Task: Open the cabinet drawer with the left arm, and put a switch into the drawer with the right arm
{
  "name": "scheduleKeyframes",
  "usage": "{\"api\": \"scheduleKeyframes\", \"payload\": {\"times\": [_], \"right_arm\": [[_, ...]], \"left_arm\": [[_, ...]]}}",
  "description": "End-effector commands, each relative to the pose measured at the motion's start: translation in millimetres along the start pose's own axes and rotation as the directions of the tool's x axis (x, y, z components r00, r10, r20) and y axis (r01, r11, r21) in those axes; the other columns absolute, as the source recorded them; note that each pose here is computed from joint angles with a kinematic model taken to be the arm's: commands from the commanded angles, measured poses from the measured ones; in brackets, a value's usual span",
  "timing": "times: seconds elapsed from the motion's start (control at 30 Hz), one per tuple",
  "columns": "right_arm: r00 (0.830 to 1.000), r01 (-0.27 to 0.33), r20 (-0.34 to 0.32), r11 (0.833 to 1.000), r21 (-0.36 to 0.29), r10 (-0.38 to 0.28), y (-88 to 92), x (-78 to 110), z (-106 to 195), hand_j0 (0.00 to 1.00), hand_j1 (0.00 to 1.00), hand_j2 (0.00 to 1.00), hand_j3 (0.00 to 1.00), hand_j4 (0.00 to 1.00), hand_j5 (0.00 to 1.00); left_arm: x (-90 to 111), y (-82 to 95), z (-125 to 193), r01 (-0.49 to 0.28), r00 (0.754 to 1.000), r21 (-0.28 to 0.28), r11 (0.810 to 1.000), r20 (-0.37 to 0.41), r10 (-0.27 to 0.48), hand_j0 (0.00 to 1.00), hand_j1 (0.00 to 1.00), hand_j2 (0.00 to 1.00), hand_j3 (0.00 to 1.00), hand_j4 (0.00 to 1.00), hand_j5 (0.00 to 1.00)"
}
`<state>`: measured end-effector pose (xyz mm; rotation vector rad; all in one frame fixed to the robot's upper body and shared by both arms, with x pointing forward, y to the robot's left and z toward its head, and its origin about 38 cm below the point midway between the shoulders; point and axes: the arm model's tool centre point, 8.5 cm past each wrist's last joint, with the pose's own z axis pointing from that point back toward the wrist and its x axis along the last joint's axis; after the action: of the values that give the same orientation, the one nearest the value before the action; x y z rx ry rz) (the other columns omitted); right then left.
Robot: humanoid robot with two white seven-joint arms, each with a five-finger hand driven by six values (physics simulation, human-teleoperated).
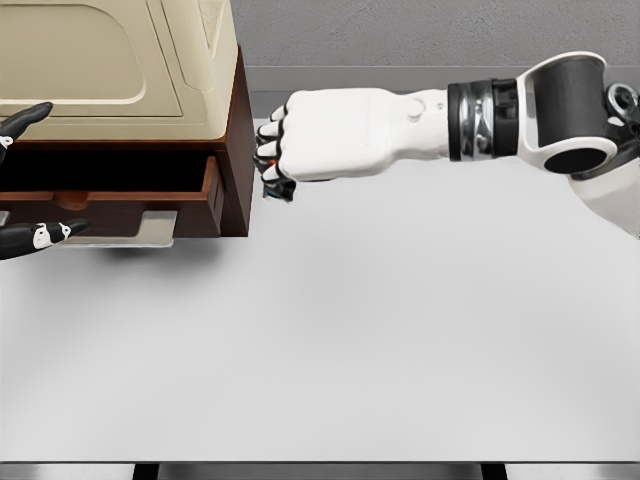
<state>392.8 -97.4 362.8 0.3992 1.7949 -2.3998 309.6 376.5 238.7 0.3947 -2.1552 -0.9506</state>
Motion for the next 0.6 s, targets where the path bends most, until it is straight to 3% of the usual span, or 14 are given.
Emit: {"api": "scheduleKeyframes", "payload": {"times": [0.0, 0.33, 0.57], "right_arm": [[1.0, -0.002, 0.021, 1.0, -0.027, 0.003, -7.2, 3.4, -10, 0.35, 0.35, 0.35, 0.35, 0.35, 0.35], [0.996, -0.054, 0.064, 0.995, -0.088, 0.06, -42.8, 8.0, -36, 0.35, 0.35, 0.35, 0.35, 0.35, 0.35], [0.994, -0.005, 0.104, 0.991, -0.137, 0.019, -50.9, 5.6, -74, 0.35, 0.35, 0.35, 0.35, 0.35, 0.35]], "left_arm": [[0, 0.5, 0, -0.006, 1.0, 0.004, 1.0, 0.001, 0.006, 1.0, 1.0, 1.0, 1.0, 1.0, 1.0], [0, 0.5, 0, -0.006, 1.0, 0.004, 1.0, 0.001, 0.006, 1.0, 1.0, 1.0, 1.0, 1.0, 1.0], [0, 0.5, 0, -0.006, 1.0, 0.004, 1.0, 0.001, 0.006, 1.0, 1.0, 1.0, 1.0, 1.0, 1.0]]}}
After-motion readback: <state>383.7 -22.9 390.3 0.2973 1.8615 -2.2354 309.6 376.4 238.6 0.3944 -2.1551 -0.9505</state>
